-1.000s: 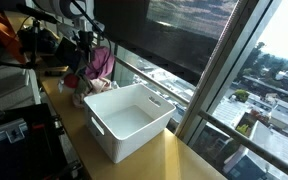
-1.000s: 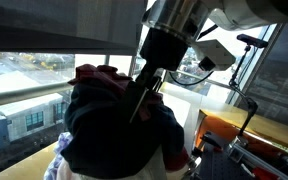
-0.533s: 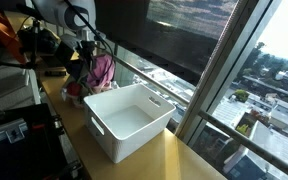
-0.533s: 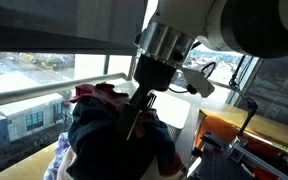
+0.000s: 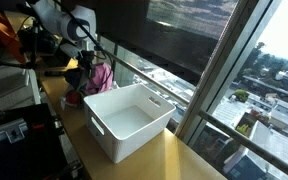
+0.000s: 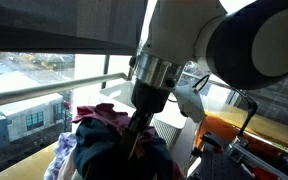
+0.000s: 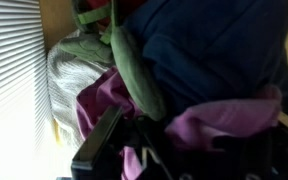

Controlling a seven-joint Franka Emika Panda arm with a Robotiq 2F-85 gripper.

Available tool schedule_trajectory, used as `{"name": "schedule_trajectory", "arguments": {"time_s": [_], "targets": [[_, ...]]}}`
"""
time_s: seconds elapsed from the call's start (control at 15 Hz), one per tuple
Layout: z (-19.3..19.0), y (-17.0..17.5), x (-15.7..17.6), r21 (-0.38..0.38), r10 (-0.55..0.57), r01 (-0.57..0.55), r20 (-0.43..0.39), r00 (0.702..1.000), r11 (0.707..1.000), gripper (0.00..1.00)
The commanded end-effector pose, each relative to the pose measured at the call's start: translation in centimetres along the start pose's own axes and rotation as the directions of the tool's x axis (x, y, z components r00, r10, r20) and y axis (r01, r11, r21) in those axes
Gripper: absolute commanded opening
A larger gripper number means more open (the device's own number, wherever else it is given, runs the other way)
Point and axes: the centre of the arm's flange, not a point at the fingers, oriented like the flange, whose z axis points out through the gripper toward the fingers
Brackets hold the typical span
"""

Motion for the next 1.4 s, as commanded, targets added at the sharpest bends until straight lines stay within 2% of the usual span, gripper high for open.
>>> {"name": "schedule_trajectory", "arguments": {"time_s": [0.0,0.07,0.27,0.73,0.8,1.2,1.27,1.33], "targets": [[1.1,-0.2,0.8,-0.019,0.0,0.0,-0.022,1.0,1.0,0.13],[1.4,-0.1,0.7,-0.023,-0.003,0.002,-0.019,1.0,1.0,0.26],[1.0,0.8,0.5,-0.032,-0.006,0.006,-0.016,1.0,0.999,0.46],[-5.7,3.5,1.5,-0.009,0.025,-0.026,-0.098,0.995,1.0,0.97],[-6.7,4.1,1.7,-0.002,0.031,-0.031,-0.11,0.993,1.0,1.0],[-11.1,4.9,2.4,0.04,0.046,-0.04,-0.164,0.985,0.998,1.0],[-9.4,4.9,2.6,0.025,0.056,-0.052,-0.166,0.984,0.998,1.0],[-9.9,4.9,2.6,0.029,0.055,-0.05,-0.173,0.983,0.998,1.0]]}}
